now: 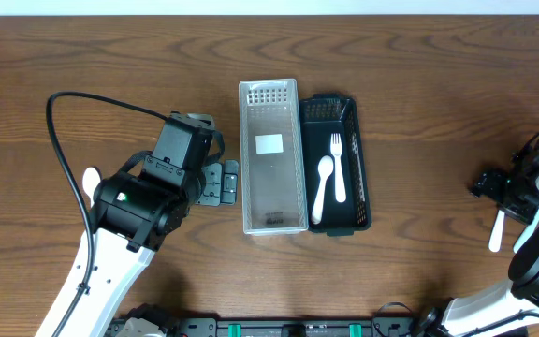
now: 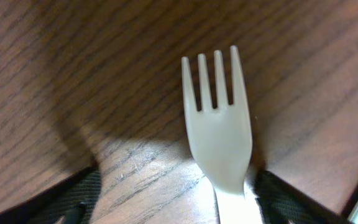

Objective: Pack container
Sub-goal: 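Move the right gripper to a white fork and grasp it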

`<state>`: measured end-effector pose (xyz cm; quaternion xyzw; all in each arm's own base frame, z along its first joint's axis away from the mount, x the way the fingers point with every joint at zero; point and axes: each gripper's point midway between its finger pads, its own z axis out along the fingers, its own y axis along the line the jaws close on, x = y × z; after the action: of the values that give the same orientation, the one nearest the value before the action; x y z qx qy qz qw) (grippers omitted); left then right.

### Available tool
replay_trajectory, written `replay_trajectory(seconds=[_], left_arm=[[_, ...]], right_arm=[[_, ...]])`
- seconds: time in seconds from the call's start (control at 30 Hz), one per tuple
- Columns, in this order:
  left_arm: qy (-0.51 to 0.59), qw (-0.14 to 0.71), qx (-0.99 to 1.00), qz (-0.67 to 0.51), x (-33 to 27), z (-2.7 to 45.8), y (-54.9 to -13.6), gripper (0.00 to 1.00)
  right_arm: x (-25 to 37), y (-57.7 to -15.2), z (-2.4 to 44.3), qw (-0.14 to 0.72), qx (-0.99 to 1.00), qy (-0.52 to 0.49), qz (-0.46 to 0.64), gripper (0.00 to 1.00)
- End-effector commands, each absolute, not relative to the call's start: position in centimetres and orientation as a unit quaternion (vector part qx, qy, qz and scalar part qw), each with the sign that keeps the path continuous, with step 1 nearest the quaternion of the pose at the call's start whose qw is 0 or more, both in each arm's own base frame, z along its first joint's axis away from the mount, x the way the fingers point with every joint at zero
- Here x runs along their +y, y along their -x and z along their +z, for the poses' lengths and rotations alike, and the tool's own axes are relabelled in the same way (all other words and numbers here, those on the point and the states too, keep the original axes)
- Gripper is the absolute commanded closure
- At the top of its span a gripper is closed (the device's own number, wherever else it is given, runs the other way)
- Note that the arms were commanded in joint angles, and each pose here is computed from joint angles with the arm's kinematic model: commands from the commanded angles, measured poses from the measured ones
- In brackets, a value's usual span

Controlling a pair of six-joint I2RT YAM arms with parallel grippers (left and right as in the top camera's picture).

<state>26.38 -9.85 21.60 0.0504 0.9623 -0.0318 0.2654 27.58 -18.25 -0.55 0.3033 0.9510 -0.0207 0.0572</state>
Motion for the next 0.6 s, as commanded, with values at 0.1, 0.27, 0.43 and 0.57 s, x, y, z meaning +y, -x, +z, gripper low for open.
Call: replay_trajectory(seconds=[0.1,0.27,0.43,0.57], left_arm=[[-0.048,0.264,0.963,-0.024,-9.52,21.46,-26.45,0.02],[-0.048,0.264,0.963,-0.024,-9.52,21.46,-26.45,0.02],[-0.048,0.264,0.963,-0.024,-9.52,21.46,-26.45,0.02],[-0.048,0.264,0.963,-0.024,-9.51,21.45,-26.44,0.02]], right_arm=[[-17.82,-26.91,-1.70,0.038,0.950,-0.309,-0.008,0.46],[-17.68,-27.01,-1.70,0.040,0.946,-0.321,-0.002,0.63],[-17.63,-27.02,-1.70,0.040,0.944,-0.328,-0.001,0.71],[-17.49,-27.13,-1.69,0.041,0.944,-0.328,0.004,0.74]])
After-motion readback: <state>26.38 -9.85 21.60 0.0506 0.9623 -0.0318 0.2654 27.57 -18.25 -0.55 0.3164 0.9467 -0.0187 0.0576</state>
